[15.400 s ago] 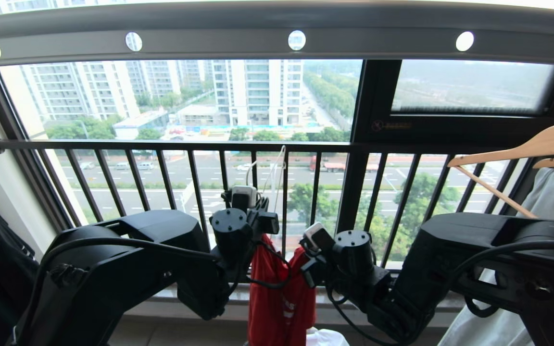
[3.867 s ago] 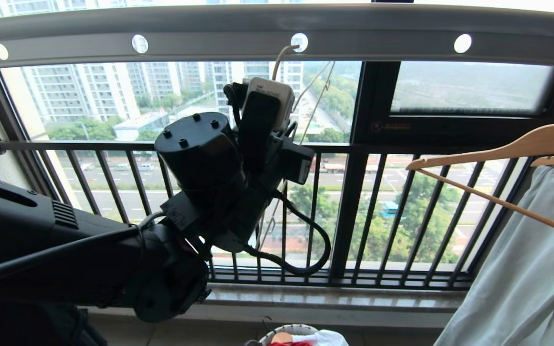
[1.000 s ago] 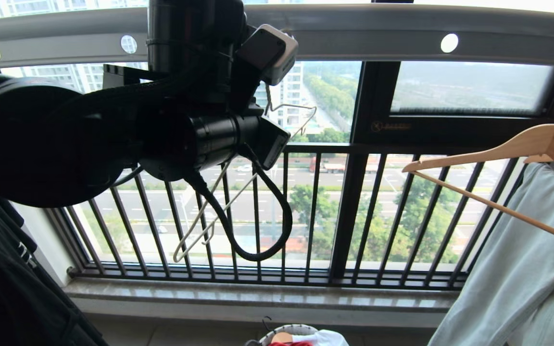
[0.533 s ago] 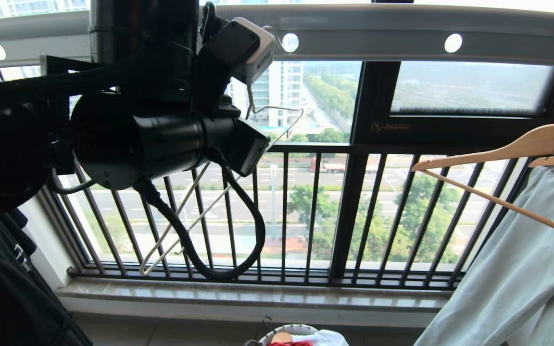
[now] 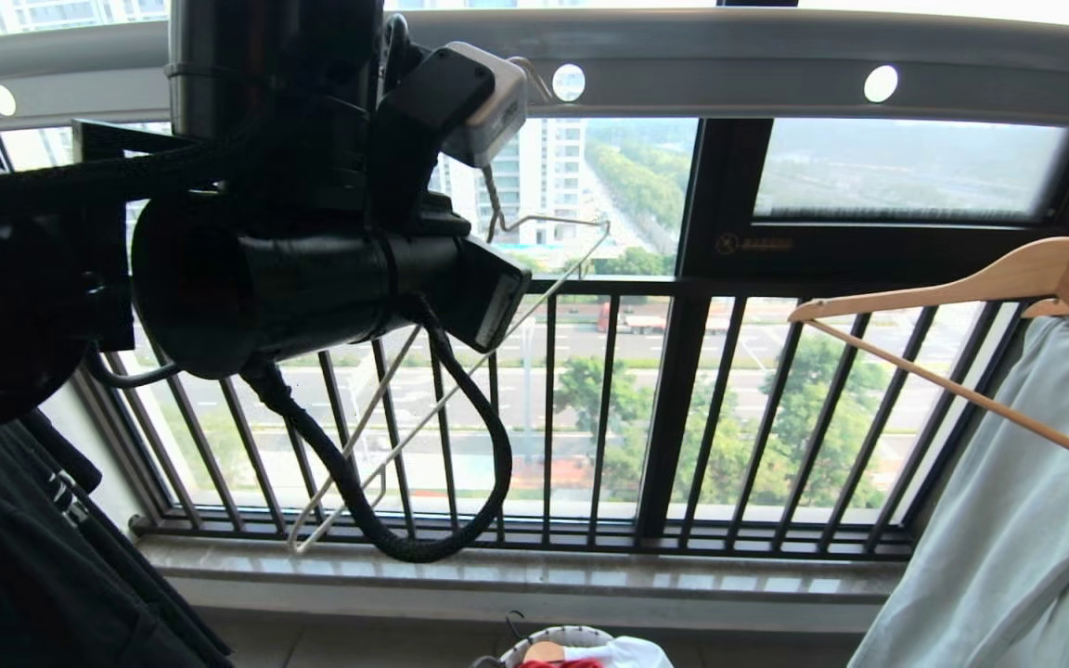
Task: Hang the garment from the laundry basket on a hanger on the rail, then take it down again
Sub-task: Hang the clothes rack on the clothesline
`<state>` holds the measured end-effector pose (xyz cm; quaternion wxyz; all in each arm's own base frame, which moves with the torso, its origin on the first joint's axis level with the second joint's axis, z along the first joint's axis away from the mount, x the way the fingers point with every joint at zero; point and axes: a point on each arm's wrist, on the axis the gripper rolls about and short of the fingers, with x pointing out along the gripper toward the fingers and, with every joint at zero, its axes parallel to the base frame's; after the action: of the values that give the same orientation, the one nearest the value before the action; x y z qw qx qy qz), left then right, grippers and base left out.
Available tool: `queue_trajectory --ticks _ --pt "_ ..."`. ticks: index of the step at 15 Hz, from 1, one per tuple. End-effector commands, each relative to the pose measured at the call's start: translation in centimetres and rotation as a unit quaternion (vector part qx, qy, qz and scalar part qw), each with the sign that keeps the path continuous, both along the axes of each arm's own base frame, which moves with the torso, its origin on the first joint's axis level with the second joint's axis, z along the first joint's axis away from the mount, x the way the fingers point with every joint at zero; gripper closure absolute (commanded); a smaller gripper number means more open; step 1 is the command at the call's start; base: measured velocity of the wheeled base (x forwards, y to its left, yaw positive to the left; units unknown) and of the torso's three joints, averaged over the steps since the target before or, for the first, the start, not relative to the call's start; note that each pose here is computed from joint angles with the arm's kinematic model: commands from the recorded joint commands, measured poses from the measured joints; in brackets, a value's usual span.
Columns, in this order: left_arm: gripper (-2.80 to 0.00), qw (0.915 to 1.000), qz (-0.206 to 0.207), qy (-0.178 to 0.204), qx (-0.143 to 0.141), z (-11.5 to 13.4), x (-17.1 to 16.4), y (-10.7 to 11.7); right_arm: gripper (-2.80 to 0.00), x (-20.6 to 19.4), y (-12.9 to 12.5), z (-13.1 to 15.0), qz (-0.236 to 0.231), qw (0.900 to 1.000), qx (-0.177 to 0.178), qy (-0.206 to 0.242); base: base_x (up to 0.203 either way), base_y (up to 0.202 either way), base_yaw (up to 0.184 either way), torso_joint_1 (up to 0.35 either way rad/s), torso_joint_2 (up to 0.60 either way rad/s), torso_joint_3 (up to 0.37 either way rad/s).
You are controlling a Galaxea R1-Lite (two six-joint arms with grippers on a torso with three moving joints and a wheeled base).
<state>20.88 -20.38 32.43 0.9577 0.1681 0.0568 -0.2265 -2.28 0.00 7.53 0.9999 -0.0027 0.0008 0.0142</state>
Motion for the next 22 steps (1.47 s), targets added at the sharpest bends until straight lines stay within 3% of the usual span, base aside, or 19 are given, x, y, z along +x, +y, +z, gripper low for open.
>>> queue_trajectory --ticks 1,4,7,9,22 --pt "0.00 0.9995 -0.022 0.012 -0.021 0.1 -0.4 0.3 0.00 0.0 0.0 0.0 0.000 1.000 0.000 0.001 0.000 0.000 0.000 0.000 0.00 0.000" --pt "0.00 0.9915 -0.096 0.047 -0.074 0.4 -0.9 1.1 0.00 0.0 0.0 0.0 0.000 1.000 0.000 0.001 0.000 0.000 0.000 0.000 0.00 0.000" --pt "0.00 0.9839 -0.129 0.077 -0.096 0.3 -0.2 1.6 0.00 0.0 0.0 0.0 0.000 1.000 0.000 0.001 0.000 0.000 0.000 0.000 0.00 0.000" --pt "0.00 0.9830 -0.136 0.066 -0.104 1.1 -0.3 1.6 0.00 0.0 0.0 0.0 0.000 1.000 0.000 0.001 0.000 0.000 0.000 0.000 0.00 0.000" --pt "0.00 0.9912 -0.093 0.049 -0.080 0.3 3.4 -3.4 0.00 0.0 0.0 0.0 0.000 1.000 0.000 0.001 0.000 0.000 0.000 0.000 0.00 0.000"
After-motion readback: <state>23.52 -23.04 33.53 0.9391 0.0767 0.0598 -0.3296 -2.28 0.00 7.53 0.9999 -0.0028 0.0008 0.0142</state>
